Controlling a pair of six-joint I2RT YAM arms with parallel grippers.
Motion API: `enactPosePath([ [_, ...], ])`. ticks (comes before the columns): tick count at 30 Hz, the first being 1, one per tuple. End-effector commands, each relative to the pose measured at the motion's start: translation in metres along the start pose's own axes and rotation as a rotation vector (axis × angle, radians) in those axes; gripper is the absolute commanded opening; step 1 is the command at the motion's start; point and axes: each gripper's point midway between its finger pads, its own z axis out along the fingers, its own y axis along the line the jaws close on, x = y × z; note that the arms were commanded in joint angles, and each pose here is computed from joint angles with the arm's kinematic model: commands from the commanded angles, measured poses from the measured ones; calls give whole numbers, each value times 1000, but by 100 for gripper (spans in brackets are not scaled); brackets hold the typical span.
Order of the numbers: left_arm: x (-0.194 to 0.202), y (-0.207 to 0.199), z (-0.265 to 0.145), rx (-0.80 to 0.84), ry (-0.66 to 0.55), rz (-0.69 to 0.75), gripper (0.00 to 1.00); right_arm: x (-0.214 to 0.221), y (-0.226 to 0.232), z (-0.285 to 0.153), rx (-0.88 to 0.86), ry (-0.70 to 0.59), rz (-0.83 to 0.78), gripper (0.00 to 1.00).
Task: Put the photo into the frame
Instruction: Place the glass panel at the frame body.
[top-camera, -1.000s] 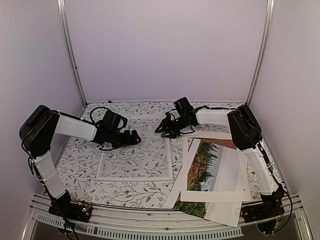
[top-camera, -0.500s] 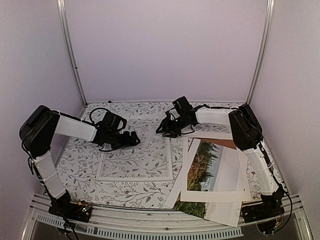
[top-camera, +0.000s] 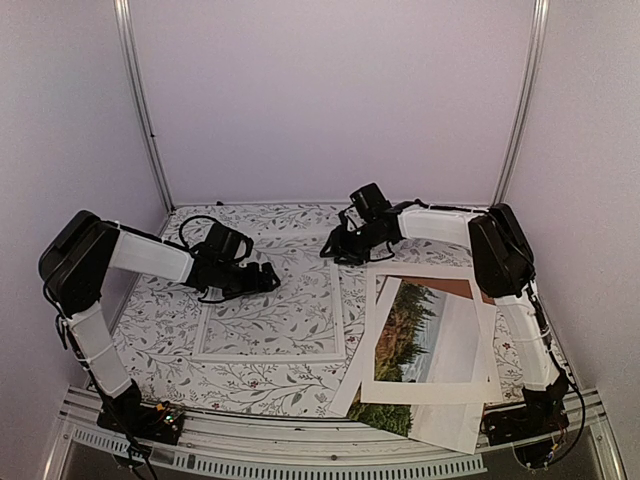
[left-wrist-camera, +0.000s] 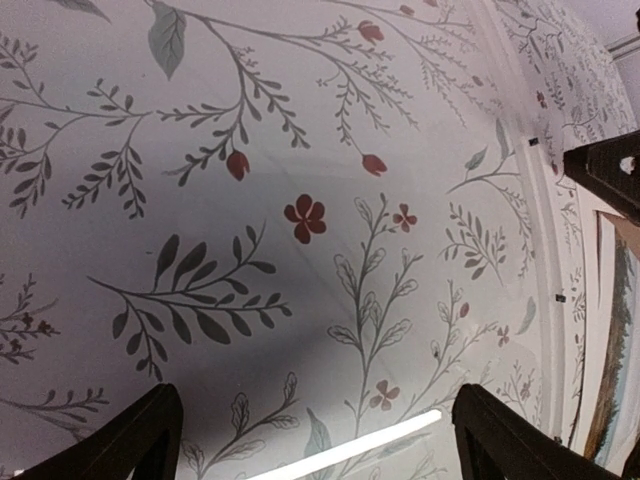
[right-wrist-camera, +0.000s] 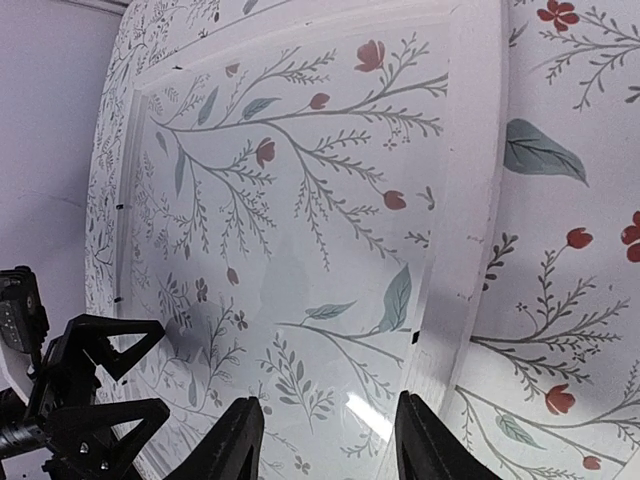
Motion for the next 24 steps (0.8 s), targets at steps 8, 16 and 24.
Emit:
enactPosePath([
  [8,-9,-9,-5,3,-18,18,97,-30,14,-48,39,-133,-67,49],
  [16,-44,-43,-30,120,-129,60,99,-26,12,-55,53,-145,-103,49],
  [24,-75,-22,-73,-35,-253,97,100,-6,-3,-60,86,-116,-172,55],
])
